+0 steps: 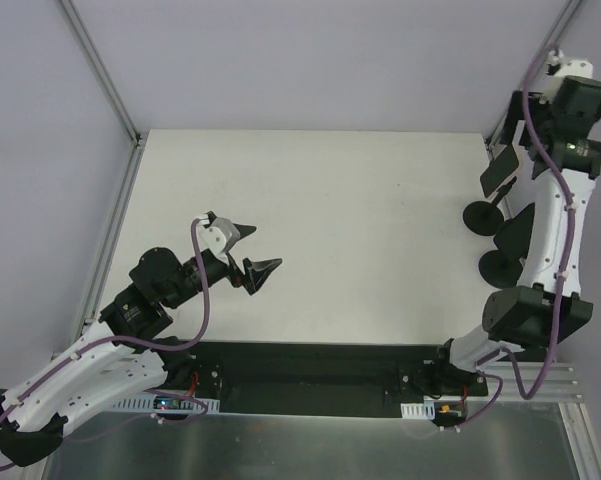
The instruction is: Place the phone on the phone stand
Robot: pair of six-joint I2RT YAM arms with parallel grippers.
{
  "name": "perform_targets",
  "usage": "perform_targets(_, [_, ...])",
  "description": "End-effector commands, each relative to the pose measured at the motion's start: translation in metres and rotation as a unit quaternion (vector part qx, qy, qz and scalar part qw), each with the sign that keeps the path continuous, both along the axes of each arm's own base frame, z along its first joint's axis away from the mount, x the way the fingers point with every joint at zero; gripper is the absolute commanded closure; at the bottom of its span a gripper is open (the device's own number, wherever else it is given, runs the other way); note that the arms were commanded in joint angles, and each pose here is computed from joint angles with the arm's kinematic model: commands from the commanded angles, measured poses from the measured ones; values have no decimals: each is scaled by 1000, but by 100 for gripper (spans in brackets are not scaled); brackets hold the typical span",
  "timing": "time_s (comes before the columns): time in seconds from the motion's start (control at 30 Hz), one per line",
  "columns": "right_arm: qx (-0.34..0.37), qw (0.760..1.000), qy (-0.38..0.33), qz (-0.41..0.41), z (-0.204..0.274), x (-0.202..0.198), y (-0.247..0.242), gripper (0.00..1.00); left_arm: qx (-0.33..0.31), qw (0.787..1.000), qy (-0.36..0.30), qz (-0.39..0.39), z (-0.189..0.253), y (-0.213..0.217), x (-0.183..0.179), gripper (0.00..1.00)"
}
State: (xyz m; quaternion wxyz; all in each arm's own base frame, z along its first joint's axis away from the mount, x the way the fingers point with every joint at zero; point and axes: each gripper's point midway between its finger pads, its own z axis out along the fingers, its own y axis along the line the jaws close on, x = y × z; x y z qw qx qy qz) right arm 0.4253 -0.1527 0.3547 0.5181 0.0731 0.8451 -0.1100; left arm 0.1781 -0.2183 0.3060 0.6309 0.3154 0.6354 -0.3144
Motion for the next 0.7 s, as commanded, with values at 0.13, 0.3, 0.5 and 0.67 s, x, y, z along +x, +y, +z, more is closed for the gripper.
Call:
perform_targets(0.13, [-200, 977, 17, -70, 41, -66, 124, 4, 9, 999, -17, 41, 2, 6, 15, 14])
perform_targets(0.3, [-107, 976, 63, 176, -44, -90, 249, 4, 16, 997, -19, 78, -4, 15, 24, 13])
perform_targets(0.5, [101, 902, -64, 415, -9, -188, 339, 4, -21, 998, -26, 48, 34, 9, 13, 12])
perform_targets(0.67, [207, 838, -269, 428, 101, -272, 289, 4, -102, 990, -76, -56, 131, 10, -38, 1])
